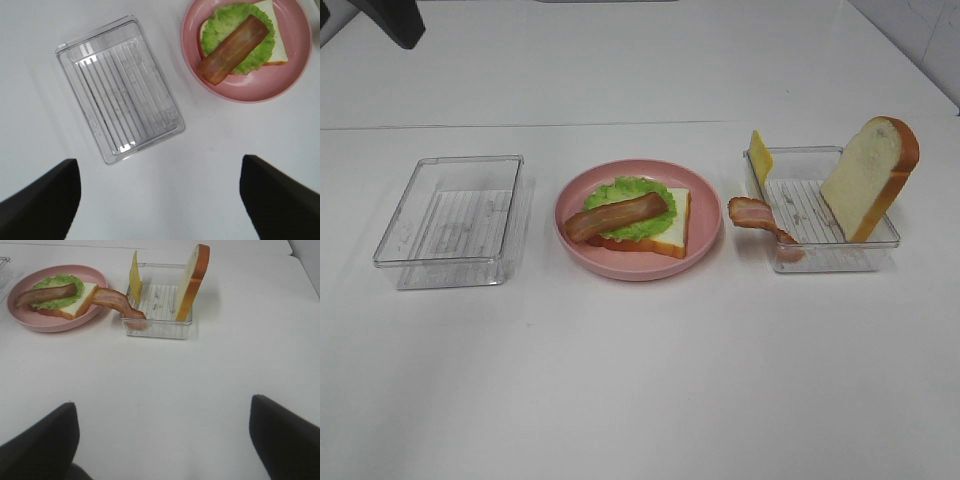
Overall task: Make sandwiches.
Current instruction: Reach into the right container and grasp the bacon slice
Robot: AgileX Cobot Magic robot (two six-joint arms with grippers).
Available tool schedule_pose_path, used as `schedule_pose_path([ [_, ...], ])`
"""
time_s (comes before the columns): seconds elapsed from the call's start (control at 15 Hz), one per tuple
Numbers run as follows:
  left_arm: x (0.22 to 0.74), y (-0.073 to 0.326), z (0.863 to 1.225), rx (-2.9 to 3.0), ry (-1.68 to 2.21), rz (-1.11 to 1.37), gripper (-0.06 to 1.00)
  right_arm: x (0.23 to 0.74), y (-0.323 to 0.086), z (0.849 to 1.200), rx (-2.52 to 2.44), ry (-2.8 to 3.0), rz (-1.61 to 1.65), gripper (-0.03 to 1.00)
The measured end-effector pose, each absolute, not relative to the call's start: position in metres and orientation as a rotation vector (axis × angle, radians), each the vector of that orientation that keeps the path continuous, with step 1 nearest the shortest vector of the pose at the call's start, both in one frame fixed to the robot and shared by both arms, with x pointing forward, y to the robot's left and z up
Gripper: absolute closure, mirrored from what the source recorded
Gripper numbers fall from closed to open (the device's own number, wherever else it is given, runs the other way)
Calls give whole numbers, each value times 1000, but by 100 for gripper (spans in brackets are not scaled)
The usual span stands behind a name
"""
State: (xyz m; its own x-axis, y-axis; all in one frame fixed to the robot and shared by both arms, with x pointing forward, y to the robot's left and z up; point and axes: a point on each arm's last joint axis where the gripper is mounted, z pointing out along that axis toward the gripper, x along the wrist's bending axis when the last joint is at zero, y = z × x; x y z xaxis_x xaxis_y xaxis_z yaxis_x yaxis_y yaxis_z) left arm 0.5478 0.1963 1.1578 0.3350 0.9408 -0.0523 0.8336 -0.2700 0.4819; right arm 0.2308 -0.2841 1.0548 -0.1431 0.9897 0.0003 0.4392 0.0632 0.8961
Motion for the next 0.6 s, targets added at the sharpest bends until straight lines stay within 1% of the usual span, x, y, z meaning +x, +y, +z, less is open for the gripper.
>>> schedule_pose_path([
  [0.13, 527, 203, 1161, 2178, 1558, 344, 13, 231, -284, 1055, 1444, 1668, 1035, 10],
  [0.27, 494, 214, 1157, 2188, 1566, 334, 13, 231, -284, 1055, 1444, 1668, 1035, 10],
  [0.47, 440, 231, 1139, 2210, 1582, 312, 13, 231, -284, 1055, 1444, 1668, 1035, 10],
  [0.53, 430, 234, 1133, 2217, 1588, 304, 13, 231, -284, 1055, 1444, 1668, 1035, 10],
  [0.6, 394, 246, 1121, 2208, 1582, 314, 13, 231, -284, 1055, 1444, 1668, 1035, 10],
])
